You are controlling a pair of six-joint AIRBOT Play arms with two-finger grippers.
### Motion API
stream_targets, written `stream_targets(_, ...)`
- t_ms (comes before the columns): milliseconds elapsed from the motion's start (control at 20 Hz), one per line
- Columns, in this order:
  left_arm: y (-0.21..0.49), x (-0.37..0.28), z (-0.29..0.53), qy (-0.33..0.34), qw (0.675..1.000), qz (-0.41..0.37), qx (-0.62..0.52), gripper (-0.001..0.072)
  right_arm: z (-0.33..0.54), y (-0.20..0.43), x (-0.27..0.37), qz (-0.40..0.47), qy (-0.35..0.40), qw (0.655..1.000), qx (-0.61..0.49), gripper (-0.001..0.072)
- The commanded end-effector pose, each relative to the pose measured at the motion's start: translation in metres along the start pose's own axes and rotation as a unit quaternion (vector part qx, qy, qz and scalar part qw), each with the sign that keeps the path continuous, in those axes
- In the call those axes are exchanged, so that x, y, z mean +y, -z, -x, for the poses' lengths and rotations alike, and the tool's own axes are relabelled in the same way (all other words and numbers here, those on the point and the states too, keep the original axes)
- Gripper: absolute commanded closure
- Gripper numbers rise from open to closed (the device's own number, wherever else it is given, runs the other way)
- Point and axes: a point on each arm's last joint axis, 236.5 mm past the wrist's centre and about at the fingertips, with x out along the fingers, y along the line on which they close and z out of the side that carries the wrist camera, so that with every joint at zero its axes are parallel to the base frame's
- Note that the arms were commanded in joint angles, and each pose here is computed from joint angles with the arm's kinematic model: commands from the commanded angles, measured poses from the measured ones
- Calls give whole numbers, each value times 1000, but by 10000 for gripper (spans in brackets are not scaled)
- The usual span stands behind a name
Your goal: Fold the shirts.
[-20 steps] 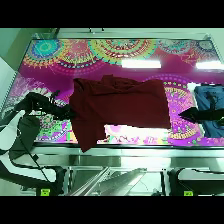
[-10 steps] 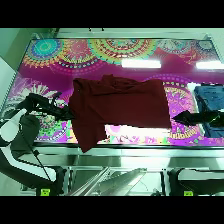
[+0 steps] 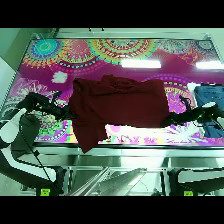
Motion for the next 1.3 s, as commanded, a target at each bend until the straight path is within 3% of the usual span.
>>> stream_targets(0,2,-4,-4,-2,1000,-8,8,691,-3,-2,12,6,-11,1000,0,693)
stream_targets(100,-3,-8,-1,0,1000,-12,-5,691,5,-10,22,19,-16,999,-20,694)
stream_targets(250,-12,-66,38,39,990,-113,-77,692,48,-33,80,84,-46,990,-108,694)
stream_targets(400,3,-195,136,153,929,-240,-235,692,160,-48,201,251,-31,930,-268,695)
stream_targets(500,41,-275,220,155,856,-336,-361,692,257,-31,287,370,59,838,-397,694)
stream_targets(600,93,-337,296,74,765,-410,-491,691,352,13,374,444,142,705,-534,695)
stream_targets(700,156,-390,361,-12,655,-448,-608,692,426,73,435,470,211,569,-641,695)
stream_targets(750,185,-410,385,-58,601,-454,-655,693,452,99,451,468,241,516,-676,695)
stream_targets(800,204,-422,400,-102,561,-454,-685,694,468,113,454,457,264,487,-696,695)
stream_targets(850,212,-425,415,-137,540,-432,-710,694,475,117,450,444,279,481,-703,696)
stream_targets(900,210,-421,424,-151,543,-408,-719,695,474,111,440,434,291,494,-695,696)
stream_targets(1000,193,-403,434,-119,588,-365,-712,695,444,71,407,422,283,578,-639,696)
stream_targets(1200,111,-336,372,4,757,-338,-559,694,349,-39,325,386,191,766,-478,697)
stream_targets(1250,77,-308,350,1,790,-314,-527,694,325,-64,300,367,175,797,-447,697)
